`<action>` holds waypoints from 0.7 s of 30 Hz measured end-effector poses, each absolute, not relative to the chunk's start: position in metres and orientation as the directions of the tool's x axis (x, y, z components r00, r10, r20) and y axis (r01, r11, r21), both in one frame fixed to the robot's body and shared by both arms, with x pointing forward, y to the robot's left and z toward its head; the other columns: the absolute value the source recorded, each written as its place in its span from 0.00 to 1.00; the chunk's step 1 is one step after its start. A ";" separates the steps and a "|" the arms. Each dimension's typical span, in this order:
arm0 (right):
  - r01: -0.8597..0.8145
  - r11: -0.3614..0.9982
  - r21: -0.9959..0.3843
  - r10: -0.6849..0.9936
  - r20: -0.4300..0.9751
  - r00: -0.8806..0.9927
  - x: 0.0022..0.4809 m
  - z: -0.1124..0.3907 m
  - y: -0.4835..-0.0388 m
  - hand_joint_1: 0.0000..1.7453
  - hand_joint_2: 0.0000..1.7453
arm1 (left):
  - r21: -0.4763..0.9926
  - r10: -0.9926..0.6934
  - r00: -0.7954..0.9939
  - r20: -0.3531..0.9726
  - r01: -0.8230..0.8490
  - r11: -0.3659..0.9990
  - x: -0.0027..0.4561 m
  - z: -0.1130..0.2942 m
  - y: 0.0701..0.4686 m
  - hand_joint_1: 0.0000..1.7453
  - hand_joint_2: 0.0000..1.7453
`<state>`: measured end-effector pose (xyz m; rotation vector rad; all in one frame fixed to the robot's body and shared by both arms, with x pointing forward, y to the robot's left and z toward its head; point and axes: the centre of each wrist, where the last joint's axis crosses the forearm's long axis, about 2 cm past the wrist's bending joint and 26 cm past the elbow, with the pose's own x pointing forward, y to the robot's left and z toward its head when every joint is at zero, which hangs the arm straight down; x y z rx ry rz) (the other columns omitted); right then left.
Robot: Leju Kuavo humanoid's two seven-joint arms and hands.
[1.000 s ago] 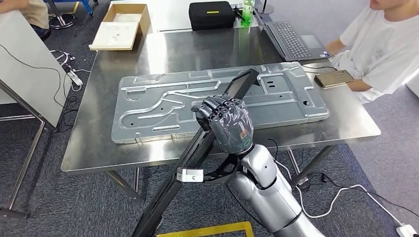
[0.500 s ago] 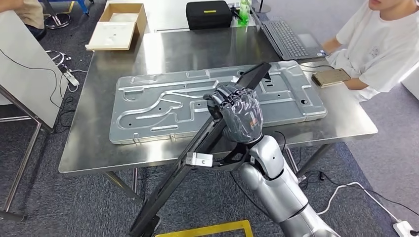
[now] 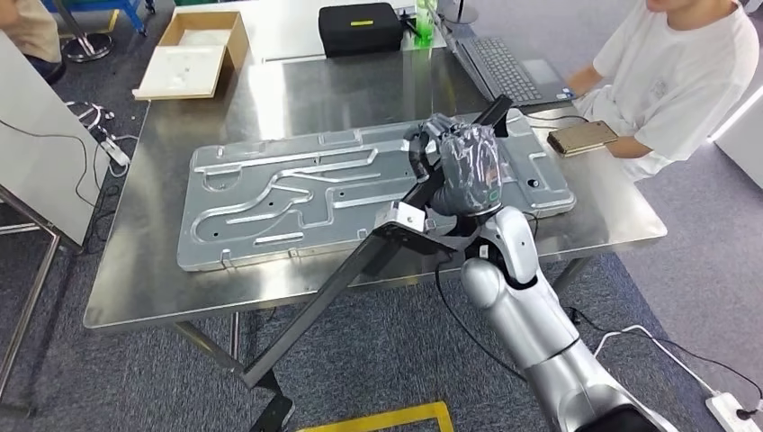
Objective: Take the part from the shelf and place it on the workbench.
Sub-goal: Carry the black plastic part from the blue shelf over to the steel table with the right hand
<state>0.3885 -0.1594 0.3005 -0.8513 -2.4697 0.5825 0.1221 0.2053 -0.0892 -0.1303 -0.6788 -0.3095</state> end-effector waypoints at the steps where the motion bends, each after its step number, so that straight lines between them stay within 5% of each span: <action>1: 0.453 0.715 -0.532 0.655 0.285 -0.700 0.391 0.300 -0.162 1.00 1.00 | -0.020 -0.239 0.734 0.635 0.325 0.945 0.122 -0.089 0.206 0.00 1.00; 21: 0.363 0.649 -0.669 0.667 0.270 -0.694 0.415 0.296 -0.187 1.00 1.00 | -0.029 -0.236 0.729 0.642 0.331 0.943 0.122 -0.090 0.208 0.00 1.00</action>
